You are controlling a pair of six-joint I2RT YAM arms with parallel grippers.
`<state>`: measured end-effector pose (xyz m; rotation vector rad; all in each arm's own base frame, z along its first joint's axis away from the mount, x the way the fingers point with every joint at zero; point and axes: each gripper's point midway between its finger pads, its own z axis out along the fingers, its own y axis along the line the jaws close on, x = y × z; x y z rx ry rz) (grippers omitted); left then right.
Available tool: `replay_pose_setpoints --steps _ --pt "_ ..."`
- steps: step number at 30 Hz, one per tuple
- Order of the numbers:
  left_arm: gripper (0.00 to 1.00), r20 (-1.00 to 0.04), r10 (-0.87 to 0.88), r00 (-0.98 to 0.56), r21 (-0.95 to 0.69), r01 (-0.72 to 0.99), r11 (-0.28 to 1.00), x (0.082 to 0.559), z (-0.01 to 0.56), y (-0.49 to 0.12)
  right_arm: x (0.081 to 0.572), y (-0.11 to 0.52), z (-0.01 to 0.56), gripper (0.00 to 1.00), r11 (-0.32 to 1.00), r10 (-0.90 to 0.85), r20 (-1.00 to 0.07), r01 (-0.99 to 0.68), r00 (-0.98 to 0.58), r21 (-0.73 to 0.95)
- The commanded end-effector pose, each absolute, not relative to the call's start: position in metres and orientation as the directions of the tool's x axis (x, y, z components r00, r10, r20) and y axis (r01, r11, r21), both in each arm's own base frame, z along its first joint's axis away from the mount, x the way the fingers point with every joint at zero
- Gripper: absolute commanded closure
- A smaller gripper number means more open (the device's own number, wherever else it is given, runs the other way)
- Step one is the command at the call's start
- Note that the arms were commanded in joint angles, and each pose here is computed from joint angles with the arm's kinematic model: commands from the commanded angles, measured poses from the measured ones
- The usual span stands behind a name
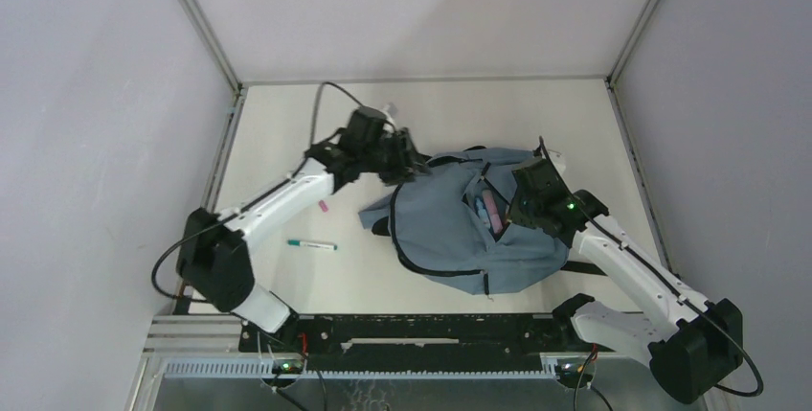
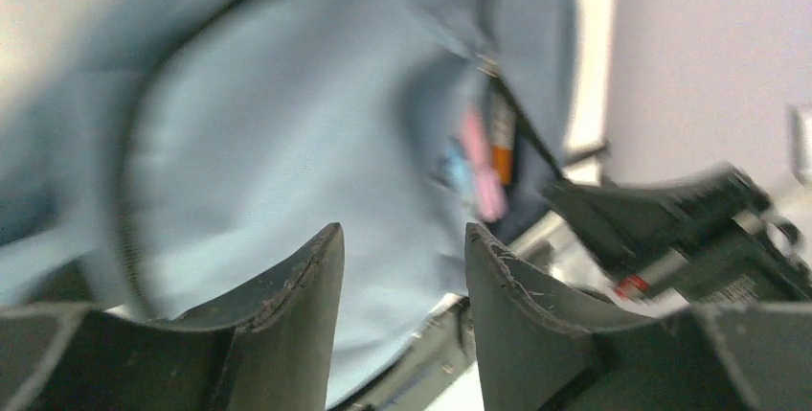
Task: Pack the student bag
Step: Place the stationery in the student bag, then pick up the stationery from the center of the board.
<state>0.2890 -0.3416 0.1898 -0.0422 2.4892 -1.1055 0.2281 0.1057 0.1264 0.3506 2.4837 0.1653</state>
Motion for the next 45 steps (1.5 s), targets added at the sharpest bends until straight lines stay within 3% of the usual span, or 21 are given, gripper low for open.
replay_pose_setpoints --steps 1,4,8,13,24,31,34,38,45 --pt "0.46 -0.473 -0.198 -0.858 -0.421 0.022 0.907 0.304 0.152 -0.218 0.227 0.102 0.135 1.00 0.957 0.290 -0.587 0.213 -0.756 0.199" --pt "0.45 -0.472 -0.280 -0.836 -0.326 -0.130 0.936 0.305 0.132 -0.144 0.228 0.104 0.133 1.00 0.956 0.291 -0.583 0.208 -0.758 0.207" --pt "0.29 -0.495 -0.333 -0.803 -0.156 -0.295 0.943 0.303 0.105 -0.071 0.230 0.107 0.129 1.00 0.958 0.285 -0.576 0.200 -0.766 0.208" --pt "0.28 -0.472 -0.376 -0.797 -0.092 -0.380 0.920 0.317 0.084 -0.044 0.230 0.109 0.130 1.00 0.955 0.291 -0.577 0.199 -0.763 0.218" --pt "0.43 -0.359 -0.506 -0.784 -0.106 -0.505 0.857 0.347 0.025 -0.046 0.229 0.107 0.132 1.00 0.955 0.293 -0.580 0.200 -0.761 0.220" --pt "0.65 -0.360 -0.518 -0.776 -0.117 -0.513 0.850 0.357 0.027 -0.047 0.230 0.109 0.131 1.00 0.955 0.291 -0.578 0.198 -0.762 0.219" --pt "0.65 -0.360 -0.519 -0.775 -0.121 -0.513 0.850 0.355 0.027 -0.048 0.230 0.107 0.131 1.00 0.957 0.288 -0.580 0.198 -0.762 0.214" --pt "0.52 -0.356 -0.516 -0.779 -0.121 -0.509 0.852 0.355 0.025 -0.048 0.231 0.108 0.130 1.00 0.957 0.285 -0.579 0.198 -0.764 0.211" --pt "0.59 -0.347 -0.529 -0.775 -0.101 -0.529 0.842 0.357 0.026 -0.046 0.231 0.109 0.130 1.00 0.957 0.286 -0.580 0.194 -0.763 0.216"
